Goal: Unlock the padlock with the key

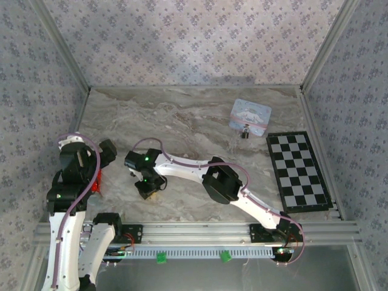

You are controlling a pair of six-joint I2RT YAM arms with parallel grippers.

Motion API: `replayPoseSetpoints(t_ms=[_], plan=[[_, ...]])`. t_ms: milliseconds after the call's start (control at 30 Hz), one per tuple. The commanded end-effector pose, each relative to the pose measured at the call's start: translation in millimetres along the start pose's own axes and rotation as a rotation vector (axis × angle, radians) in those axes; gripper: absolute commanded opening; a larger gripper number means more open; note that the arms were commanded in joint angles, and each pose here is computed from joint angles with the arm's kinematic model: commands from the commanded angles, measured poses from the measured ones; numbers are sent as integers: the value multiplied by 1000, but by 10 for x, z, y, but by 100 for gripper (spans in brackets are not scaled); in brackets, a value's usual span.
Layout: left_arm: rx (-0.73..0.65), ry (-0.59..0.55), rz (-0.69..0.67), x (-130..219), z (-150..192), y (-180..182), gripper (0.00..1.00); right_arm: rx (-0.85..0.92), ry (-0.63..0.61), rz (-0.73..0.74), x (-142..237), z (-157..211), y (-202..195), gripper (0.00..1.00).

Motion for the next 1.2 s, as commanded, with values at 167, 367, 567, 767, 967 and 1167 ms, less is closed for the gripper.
replayPoseSetpoints(t_ms=[167,367,567,767,967,1167], plan=[[-18,2,7,-13,6,-18,100,41,-6,18,-101,35,105,22],[-19,6,12,-24,12,-27,100,53,-30,9,-38,17,165,29],[-18,4,12,-22,6,-27,100,43,-7,28,-136,31,123,30],[-18,6,10,-26,7,-25,100,41,18,20,-196,34,137,29],[-18,7,11,-33,9,-26,100,47,8,34,-184,20,122,18],[-15,15,8,-57,19,-24,100,49,-17,33,2,19,122,9]])
Point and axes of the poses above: each hand's point on the last joint's axis, 136 mm out from that joint toward the fingers, its own x axis back along the fingers, its own y axis along the line the jaws close on, z = x × y, the point moved 3 cm from there along x, back along the fingers, and after that the axes turned 15 degrees about -x, right-handed, at the moved point
